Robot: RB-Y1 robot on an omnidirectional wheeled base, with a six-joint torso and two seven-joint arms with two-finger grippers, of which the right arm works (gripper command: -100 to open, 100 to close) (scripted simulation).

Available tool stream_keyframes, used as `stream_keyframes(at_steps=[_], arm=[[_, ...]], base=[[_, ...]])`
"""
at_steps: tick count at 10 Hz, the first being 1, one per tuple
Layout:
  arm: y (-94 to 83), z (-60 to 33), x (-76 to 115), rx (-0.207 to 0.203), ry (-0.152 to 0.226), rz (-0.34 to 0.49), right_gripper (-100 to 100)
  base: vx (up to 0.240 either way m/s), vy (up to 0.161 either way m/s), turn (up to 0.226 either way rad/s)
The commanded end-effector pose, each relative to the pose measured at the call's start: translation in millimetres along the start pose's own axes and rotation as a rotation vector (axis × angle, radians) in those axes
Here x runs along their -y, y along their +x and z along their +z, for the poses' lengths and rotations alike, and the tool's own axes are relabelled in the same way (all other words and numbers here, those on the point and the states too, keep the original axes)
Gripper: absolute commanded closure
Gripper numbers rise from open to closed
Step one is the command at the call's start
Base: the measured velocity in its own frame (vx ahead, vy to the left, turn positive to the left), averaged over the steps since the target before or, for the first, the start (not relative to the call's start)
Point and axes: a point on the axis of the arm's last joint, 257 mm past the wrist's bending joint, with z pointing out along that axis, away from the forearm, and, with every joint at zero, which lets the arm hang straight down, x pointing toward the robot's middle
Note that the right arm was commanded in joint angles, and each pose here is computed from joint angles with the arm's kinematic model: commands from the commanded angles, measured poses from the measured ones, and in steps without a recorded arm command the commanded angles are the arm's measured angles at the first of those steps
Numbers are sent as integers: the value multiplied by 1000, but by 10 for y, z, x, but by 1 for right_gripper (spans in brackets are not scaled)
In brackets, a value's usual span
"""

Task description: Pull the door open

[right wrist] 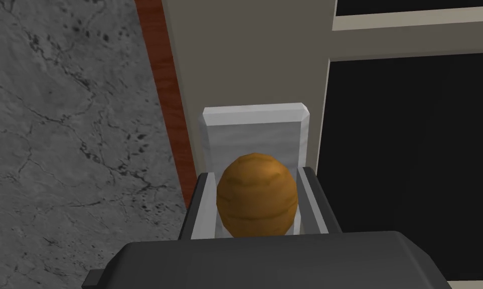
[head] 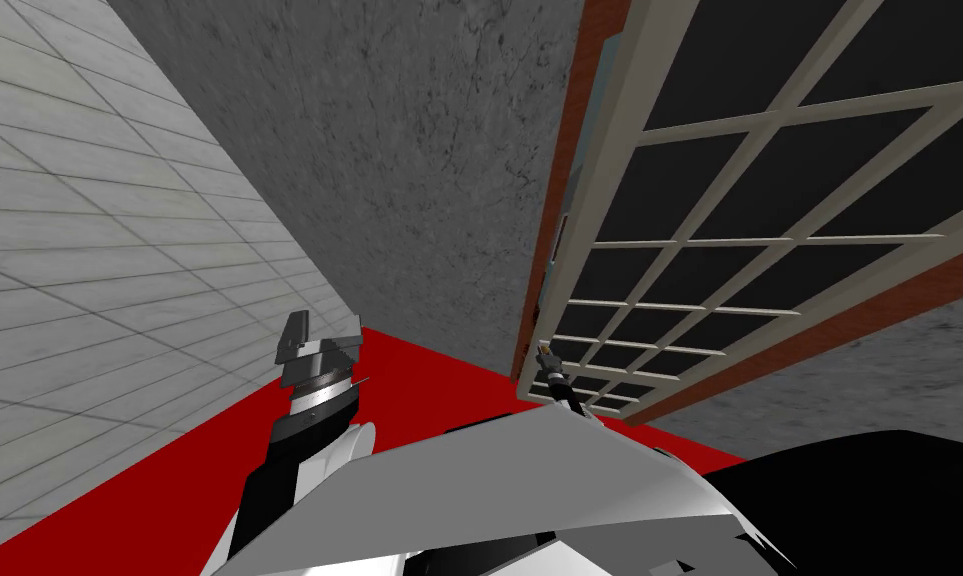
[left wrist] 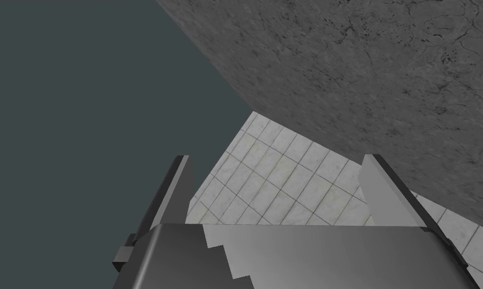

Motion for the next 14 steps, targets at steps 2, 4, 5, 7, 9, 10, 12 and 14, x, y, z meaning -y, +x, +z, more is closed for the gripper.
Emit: stream_keyframes(at_steps=[2,4,5,7,9,10,12,14], arm=[[-15,-72,61,2,49,8,100],[-17,-115,100,3,84,12,100],[-19,-134,115,4,98,14,100],[-46,-191,144,10,119,12,100],[-35,-243,156,6,148,12,100],[-30,-274,164,5,165,12,100],[-21,-351,183,3,205,13,100],[-24,-363,177,6,210,11,100]], base=[[-226,-4,101],[-244,-43,114],[-230,-52,96],[-114,-5,62],[-212,-10,79],[-241,-34,106],[-254,-38,97],[-193,-48,61]])
